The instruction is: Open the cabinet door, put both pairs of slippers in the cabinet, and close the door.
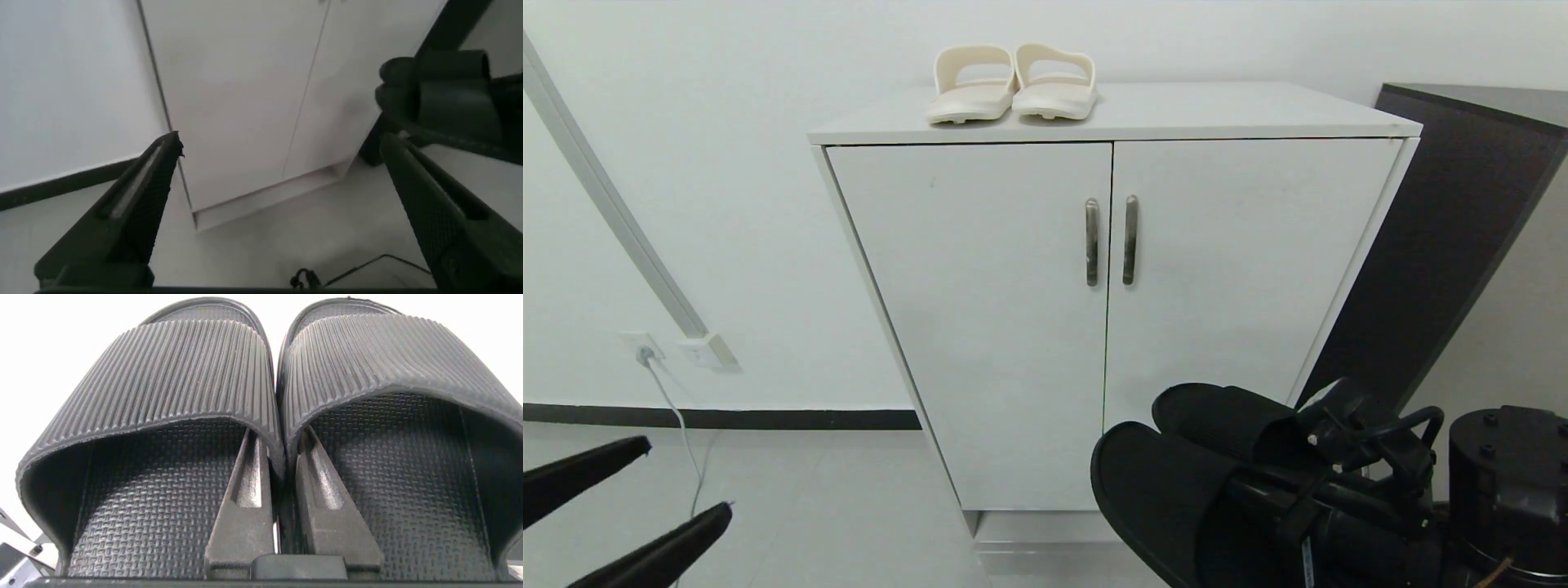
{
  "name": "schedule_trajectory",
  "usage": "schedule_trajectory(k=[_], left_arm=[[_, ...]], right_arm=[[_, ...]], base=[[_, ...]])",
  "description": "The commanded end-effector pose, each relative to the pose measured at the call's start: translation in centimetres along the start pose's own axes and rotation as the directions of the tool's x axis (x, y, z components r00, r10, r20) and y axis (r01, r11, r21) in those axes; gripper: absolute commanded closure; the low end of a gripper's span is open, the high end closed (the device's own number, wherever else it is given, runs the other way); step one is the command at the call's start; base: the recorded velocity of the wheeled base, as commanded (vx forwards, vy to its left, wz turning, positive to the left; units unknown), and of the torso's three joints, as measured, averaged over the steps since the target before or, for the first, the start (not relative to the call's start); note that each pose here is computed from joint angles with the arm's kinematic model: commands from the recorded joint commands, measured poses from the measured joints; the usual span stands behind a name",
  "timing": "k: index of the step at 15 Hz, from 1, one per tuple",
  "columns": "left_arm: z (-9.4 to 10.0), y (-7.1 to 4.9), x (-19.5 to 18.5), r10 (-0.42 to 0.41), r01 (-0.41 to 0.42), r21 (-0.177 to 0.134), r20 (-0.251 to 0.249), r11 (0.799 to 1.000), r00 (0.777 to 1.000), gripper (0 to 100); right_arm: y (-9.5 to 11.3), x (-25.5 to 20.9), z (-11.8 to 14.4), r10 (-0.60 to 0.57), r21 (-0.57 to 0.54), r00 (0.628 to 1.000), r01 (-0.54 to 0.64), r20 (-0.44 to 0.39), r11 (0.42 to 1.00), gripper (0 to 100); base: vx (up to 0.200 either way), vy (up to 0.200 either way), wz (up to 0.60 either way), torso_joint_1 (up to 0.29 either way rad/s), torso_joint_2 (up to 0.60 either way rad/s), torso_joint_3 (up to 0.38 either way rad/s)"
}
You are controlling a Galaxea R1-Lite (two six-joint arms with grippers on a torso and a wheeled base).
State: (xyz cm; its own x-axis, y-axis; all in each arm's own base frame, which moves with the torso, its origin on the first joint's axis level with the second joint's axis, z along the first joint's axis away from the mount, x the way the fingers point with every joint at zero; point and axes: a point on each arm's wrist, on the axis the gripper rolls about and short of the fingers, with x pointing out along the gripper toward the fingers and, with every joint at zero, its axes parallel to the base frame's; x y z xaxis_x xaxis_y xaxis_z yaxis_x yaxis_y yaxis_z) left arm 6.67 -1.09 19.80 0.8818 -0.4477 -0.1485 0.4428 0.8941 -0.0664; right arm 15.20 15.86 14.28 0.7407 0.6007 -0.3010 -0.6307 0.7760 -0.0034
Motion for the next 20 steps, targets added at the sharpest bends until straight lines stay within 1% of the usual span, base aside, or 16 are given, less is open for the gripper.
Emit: schedule_trajectory(k=[1, 3, 5, 6, 8, 9, 10, 11, 13, 14, 15, 16, 17, 18, 19, 20], left_arm=[[1.1, 1.2, 3.7, -0.066, 0.065, -0.021, -0.047, 0.998, 0.997, 0], [1.5, 1.6, 6.6, -0.121, 0.121, -0.002, -0.031, 0.993, 0.992, 0], [1.8, 1.4, 8.9, -0.178, 0.178, 0.015, -0.016, 0.984, 0.984, 0], [2.1, 1.0, 10.7, -0.229, 0.229, 0.003, -0.01, 0.974, 0.973, 0], [2.9, 0.0, 12.3, -0.295, 0.296, -0.045, 0.013, 0.954, 0.955, 0], [3.6, -1.0, 13.5, -0.345, 0.347, -0.083, 0.029, 0.934, 0.938, 0], [4.2, -1.8, 14.4, -0.377, 0.379, -0.082, 0.036, 0.922, 0.925, 0], [4.8, -2.6, 15.2, -0.403, 0.406, -0.075, 0.044, 0.911, 0.914, 0], [6.1, -4.4, 16.3, -0.466, 0.47, -0.056, 0.059, 0.881, 0.883, 0], [7.0, -5.1, 16.6, -0.496, 0.498, -0.059, 0.054, 0.865, 0.867, 0], [8.1, -5.6, 17.2, -0.514, 0.516, -0.08, 0.048, 0.853, 0.856, 0], [8.8, -6.0, 18.2, -0.536, 0.538, -0.091, 0.044, 0.838, 0.843, 0], [9.2, -6.2, 19.4, -0.561, 0.562, -0.095, 0.044, 0.822, 0.827, 0], [9.6, -6.4, 20.0, -0.57, 0.572, -0.11, 0.051, 0.813, 0.82, 0], [9.9, -7.3, 20.1, -0.596, 0.598, -0.131, 0.059, 0.791, 0.801, 0], [10.2, -7.7, 20.3, -0.607, 0.61, -0.139, 0.066, 0.78, 0.792, 0]], right_arm=[[0.0, 0.0, 0.0, 0.001, 0.0, 1.0, -0.001, 0.0, 1.0, 100], [0.2, 0.0, -0.1, 0.008, -0.004, 1.0, -0.008, -0.004, 1.0, 100], [0.2, 0.1, -0.1, 0.006, -0.002, 1.0, -0.006, -0.006, 1.0, 100], [0.2, 0.1, -0.1, 0.006, -0.003, 1.0, -0.006, -0.007, 1.0, 100], [0.2, 0.3, -0.3, 0.006, -0.001, 1.0, -0.006, -0.015, 1.0, 100], [0.2, 0.4, -0.3, 0.006, 0.001, 1.0, -0.006, -0.018, 1.0, 100], [0.2, 0.4, -0.4, 0.006, 0.0, 1.0, -0.006, -0.019, 1.0, 100], [0.3, 0.4, -0.4, 0.006, 0.0, 1.0, -0.006, -0.021, 1.0, 100], [0.2, 0.4, -0.4, 0.006, 0.0, 1.0, -0.006, -0.024, 1.0, 100], [0.2, 0.4, -0.5, 0.005, 0.001, 1.0, -0.005, -0.026, 1.0, 100], [0.2, 0.4, -0.6, 0.005, 0.001, 1.0, -0.005, -0.029, 1.0, 100], [0.2, 0.4, -0.6, 0.007, -0.001, 1.0, -0.007, -0.029, 1.0, 100], [0.3, 0.5, -0.7, 0.005, 0.0, 0.999, -0.005, -0.035, 1.0, 100], [0.2, 0.6, -0.9, 0.003, 0.001, 0.999, -0.003, -0.042, 1.0, 100], [0.2, 0.6, -1.0, 0.003, 0.002, 0.999, -0.003, -0.048, 1.0, 100], [0.2, 0.7, -1.0, 0.001, 0.002, 0.999, -0.001, -0.051, 1.0, 100]], base=[[0.0, 0.0, 0.0, 0.0, 0.0, 0.0], [0.0, 0.0, 0.0, 0.0, 0.0, 0.0], [0.0, 0.0, 0.0, 0.0, 0.0, 0.0], [0.0, 0.0, 0.0, 0.0, 0.0, 0.0], [0.0, 0.0, 0.0, 0.0, 0.0, 0.0], [0.0, 0.0, 0.0, 0.0, 0.0, 0.0], [0.0, 0.0, 0.0, 0.0, 0.0, 0.0], [0.0, 0.0, 0.0, 0.0, 0.0, 0.0], [0.0, 0.0, 0.0, 0.0, 0.0, 0.0], [0.0, 0.0, 0.0, 0.0, 0.0, 0.0], [0.0, 0.0, 0.0, 0.0, 0.0, 0.0], [0.0, 0.0, 0.0, 0.0, 0.0, 0.0], [0.0, 0.0, 0.0, 0.0, 0.0, 0.0], [0.0, 0.0, 0.0, 0.0, 0.0, 0.0], [0.0, 0.0, 0.0, 0.0, 0.0, 0.0], [0.0, 0.0, 0.0, 0.0, 0.0, 0.0]])
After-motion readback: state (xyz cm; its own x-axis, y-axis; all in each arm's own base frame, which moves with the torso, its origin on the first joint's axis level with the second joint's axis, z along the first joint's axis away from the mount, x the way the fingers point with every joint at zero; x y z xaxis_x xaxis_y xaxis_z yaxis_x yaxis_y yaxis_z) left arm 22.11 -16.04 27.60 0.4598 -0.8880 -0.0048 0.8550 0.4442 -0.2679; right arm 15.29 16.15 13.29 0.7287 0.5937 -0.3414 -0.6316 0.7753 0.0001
